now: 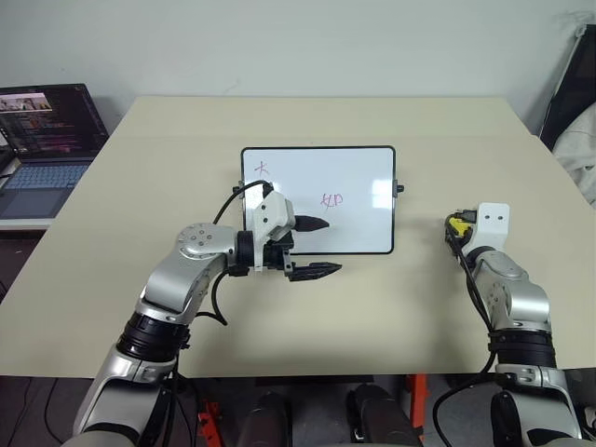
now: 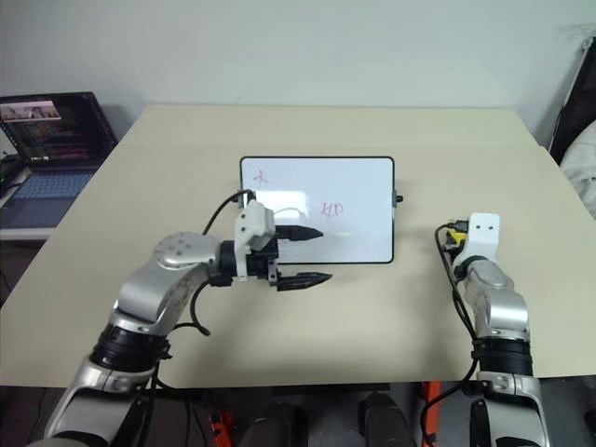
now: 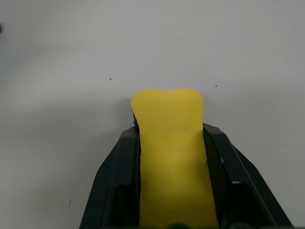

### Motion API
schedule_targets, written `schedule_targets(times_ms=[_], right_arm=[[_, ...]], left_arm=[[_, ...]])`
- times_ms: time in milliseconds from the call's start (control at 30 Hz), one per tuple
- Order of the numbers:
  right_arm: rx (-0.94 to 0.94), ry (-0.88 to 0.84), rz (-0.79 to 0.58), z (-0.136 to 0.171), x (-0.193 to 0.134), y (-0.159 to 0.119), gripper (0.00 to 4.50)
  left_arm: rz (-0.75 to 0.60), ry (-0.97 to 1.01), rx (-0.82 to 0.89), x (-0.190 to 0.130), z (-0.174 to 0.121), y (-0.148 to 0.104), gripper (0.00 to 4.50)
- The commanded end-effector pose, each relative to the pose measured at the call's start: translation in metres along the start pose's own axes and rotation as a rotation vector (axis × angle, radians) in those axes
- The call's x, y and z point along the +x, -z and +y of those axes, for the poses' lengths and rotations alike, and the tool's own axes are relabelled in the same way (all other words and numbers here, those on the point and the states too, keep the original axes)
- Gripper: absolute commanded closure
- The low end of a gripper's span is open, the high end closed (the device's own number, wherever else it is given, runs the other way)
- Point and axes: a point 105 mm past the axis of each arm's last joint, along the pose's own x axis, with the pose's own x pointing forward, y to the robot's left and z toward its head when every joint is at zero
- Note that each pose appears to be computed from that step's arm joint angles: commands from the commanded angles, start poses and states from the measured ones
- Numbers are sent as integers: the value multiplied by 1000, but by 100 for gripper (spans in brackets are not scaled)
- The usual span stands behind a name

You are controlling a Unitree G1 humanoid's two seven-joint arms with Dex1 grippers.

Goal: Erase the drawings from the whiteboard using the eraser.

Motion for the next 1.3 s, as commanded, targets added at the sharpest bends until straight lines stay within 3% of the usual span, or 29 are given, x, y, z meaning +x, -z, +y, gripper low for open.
schedule_targets(times_ms=[33, 267, 400, 567, 900, 1133, 1300], right_arm=[[6, -21, -85, 3, -7, -22, 316], [-160, -211, -228, 42, -50, -45, 316], [-218, -430, -296, 86, -89, -60, 316], [-361, -601, -321, 133, -105, -75, 316], [-707, -673, -399, 205, -60, -97, 316], [-785, -670, -382, 213, -33, -93, 316], [-887, -727, -249, 199, -25, -58, 316]], left_arm=[[-27, -36, 28, -8, 1, -11, 0], [24, -166, -22, -32, 3, 4, 0], [35, -296, -35, -53, 11, 8, 0], [109, -413, -7, -68, 26, 14, 0], [186, -411, -17, -69, 22, 25, 0], [181, -422, -17, -67, 23, 23, 0], [168, -407, -14, -62, 23, 22, 0]])
